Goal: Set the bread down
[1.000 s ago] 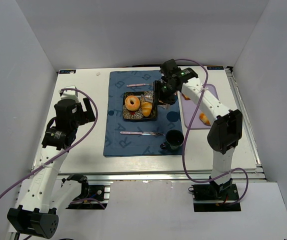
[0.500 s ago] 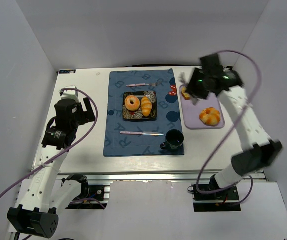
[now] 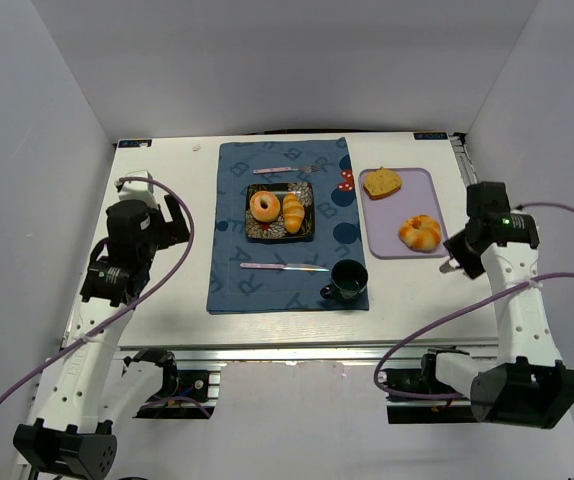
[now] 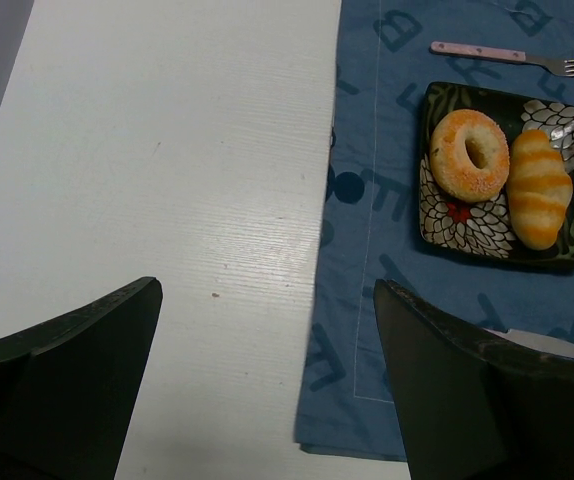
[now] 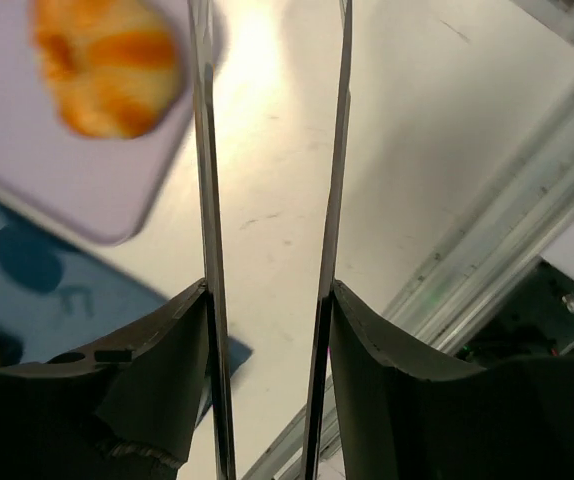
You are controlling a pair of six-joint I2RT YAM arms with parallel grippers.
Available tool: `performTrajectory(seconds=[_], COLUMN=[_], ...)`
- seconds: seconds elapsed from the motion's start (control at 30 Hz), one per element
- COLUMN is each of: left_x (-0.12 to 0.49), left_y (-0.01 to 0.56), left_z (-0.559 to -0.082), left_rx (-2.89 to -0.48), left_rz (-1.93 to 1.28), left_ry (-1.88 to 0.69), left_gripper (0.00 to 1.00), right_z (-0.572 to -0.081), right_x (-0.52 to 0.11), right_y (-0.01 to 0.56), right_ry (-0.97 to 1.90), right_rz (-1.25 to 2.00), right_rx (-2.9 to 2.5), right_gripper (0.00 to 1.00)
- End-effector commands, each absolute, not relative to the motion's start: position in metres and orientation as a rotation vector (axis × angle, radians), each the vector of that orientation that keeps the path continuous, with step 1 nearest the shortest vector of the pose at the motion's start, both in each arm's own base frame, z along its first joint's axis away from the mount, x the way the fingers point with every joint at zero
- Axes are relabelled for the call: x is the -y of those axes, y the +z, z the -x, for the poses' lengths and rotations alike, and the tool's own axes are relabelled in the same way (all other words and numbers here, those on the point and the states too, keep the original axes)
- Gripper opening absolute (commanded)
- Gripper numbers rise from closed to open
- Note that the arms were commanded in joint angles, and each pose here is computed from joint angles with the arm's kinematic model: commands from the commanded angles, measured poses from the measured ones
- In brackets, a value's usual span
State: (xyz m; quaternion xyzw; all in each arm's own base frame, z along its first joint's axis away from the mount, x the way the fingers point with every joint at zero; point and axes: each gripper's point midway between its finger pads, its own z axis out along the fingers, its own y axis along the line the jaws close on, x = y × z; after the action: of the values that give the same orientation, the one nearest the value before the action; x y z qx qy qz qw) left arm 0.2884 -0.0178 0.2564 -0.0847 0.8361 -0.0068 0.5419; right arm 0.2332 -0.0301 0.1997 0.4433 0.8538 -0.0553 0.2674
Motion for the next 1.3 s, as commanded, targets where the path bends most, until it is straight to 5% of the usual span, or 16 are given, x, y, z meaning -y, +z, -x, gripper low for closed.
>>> performTrajectory(seconds=[0.0,0.57,0.73,1.03,1.27], left_x=[0.020,0.013,0.012,0.014,0.016], left_y=[0.270,0.270,0.267,0.266,0.262], left_z=[-0.286,-0.280,-0.280,-0.284,-0.286], left_rx=[-1.941,-1.943,-1.951,-1.957,-1.974], left_rz=[0.173,0.177,0.176,0.171,0.176], left_ry=[-0.029,0.015,0.028,0.022,0.011], left_gripper=[0.98,0.98,0.98,0.98,0.98], right_z=[-0.212,-0.212,-0.214,-0.214,-0.220], right_x=[0.048,0.019,0.017,0.016,0.024], right_y=[0.178,0.051,0.051,0.097,0.216], right_ry=[-0.221,-0.025,-0.005,0.039,0.095], right_rz=[-1.400,-1.551,-1.529,-1.457,-1.170], right_rx=[-2.221,-2.494,-2.508,-2.491,-2.343], right_gripper=[0.53,0.57,0.76,0.89,0.89])
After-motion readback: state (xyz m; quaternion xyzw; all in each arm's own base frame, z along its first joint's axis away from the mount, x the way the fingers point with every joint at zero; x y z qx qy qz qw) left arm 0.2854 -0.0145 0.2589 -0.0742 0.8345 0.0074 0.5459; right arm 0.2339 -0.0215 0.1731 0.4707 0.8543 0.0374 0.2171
